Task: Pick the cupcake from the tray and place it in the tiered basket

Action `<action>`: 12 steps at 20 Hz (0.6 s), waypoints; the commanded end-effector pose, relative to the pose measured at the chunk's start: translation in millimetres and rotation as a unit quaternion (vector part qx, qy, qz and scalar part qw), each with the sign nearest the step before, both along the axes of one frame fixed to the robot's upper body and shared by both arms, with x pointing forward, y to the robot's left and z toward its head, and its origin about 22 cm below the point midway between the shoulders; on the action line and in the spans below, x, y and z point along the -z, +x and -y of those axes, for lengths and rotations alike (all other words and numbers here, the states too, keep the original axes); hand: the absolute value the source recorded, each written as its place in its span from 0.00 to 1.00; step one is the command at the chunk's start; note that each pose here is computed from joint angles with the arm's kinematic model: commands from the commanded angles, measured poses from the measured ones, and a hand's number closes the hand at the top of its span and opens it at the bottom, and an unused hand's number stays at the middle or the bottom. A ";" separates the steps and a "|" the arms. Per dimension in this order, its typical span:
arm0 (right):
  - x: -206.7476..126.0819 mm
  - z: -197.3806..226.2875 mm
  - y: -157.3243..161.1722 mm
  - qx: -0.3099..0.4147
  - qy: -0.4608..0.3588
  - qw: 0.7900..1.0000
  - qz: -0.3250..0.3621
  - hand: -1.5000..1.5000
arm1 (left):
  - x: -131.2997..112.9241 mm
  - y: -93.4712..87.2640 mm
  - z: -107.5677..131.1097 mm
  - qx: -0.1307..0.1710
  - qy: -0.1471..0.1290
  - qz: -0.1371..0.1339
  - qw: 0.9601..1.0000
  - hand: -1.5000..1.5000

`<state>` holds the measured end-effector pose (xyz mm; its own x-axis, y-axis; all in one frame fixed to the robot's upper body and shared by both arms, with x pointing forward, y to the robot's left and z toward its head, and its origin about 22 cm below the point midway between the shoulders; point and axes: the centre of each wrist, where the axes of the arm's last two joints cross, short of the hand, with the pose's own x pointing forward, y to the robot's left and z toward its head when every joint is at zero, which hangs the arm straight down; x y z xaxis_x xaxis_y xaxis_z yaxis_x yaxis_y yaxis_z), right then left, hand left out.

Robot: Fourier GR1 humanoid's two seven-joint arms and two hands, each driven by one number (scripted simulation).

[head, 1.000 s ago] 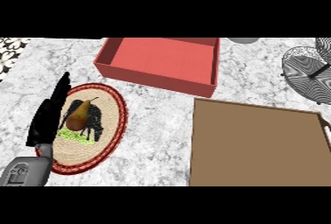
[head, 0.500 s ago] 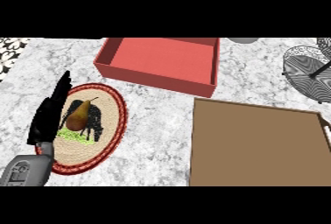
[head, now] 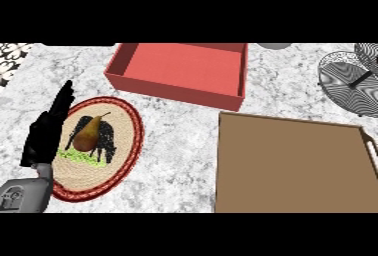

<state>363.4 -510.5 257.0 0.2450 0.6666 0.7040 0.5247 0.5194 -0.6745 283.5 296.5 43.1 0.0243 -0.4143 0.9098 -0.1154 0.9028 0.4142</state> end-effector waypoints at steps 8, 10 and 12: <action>-0.1 93.8 -108.5 0.017 0.086 0.996 -0.011 0.00 | 6.4 -8.7 -2.4 -0.008 -0.004 0.000 1.000 0.50; -9.8 109.7 -136.3 0.007 0.093 0.996 0.000 0.00 | 0.0 -3.1 1.0 -0.007 -0.008 -0.001 1.000 0.50; 13.8 117.3 -149.4 -0.008 0.102 0.994 0.026 0.00 | 15.3 -3.1 3.0 -0.010 -0.002 -0.009 1.000 0.50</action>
<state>248.0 -608.9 255.2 0.2573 0.5247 0.8115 0.5291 0.6261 -0.5727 279.9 297.6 38.0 0.0346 -0.4086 0.9121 -0.1288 0.9032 0.4095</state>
